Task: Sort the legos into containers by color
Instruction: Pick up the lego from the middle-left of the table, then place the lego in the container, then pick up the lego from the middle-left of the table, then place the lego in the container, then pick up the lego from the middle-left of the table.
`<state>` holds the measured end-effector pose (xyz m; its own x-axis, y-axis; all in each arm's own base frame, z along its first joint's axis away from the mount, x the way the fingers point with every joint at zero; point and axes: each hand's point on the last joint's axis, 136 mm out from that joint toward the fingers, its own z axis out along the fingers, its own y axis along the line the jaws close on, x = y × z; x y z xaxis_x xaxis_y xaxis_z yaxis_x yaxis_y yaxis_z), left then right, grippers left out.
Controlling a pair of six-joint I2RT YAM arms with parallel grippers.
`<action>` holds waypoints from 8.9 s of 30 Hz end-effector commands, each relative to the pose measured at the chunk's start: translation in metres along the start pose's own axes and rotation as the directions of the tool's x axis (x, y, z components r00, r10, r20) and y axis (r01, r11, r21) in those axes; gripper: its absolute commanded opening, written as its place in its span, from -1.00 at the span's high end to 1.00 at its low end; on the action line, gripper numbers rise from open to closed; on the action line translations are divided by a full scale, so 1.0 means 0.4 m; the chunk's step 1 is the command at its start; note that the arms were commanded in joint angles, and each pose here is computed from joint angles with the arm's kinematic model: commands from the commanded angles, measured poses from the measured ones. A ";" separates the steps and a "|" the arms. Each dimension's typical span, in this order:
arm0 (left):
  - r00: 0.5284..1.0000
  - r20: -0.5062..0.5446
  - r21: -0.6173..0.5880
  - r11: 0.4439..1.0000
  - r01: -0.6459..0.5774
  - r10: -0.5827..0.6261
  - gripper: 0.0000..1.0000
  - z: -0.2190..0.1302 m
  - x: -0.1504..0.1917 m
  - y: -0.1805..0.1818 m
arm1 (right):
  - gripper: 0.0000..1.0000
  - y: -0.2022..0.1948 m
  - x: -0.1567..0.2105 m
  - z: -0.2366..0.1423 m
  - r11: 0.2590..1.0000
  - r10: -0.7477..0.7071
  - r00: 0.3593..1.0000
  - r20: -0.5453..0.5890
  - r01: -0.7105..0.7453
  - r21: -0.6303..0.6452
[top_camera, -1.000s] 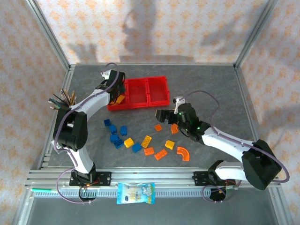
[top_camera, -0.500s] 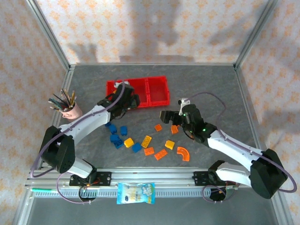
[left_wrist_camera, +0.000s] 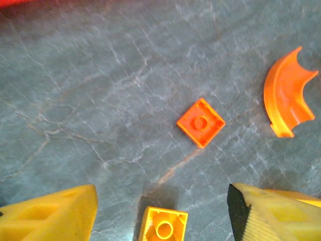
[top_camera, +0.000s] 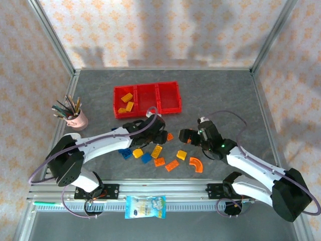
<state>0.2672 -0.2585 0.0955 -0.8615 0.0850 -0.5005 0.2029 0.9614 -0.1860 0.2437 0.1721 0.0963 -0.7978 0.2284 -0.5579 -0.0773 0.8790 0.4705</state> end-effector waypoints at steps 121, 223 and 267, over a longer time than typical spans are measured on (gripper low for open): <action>1.000 -0.020 0.094 0.995 0.019 -0.018 -0.47 -0.008 0.006 -0.159 | -1.00 -0.104 -0.016 -0.094 0.963 0.179 0.983 0.036 -0.182 0.200; 0.874 0.348 -0.213 0.878 0.428 -0.341 -0.32 -0.057 -0.432 0.477 | -0.99 0.272 -0.178 -0.032 0.909 -0.180 0.975 0.132 0.216 -0.356; 0.855 0.004 -0.214 0.835 0.507 -0.518 -0.38 -0.064 0.246 0.218 | -0.99 0.274 0.089 0.009 0.854 -0.345 0.933 -0.101 0.267 -0.447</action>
<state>0.1893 -0.1611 0.0574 -0.8578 -0.3854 -0.3400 -0.3251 0.9193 -0.2217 0.2049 0.2684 0.1102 -0.8126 -0.1254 -0.5692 -0.4972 0.6588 0.5646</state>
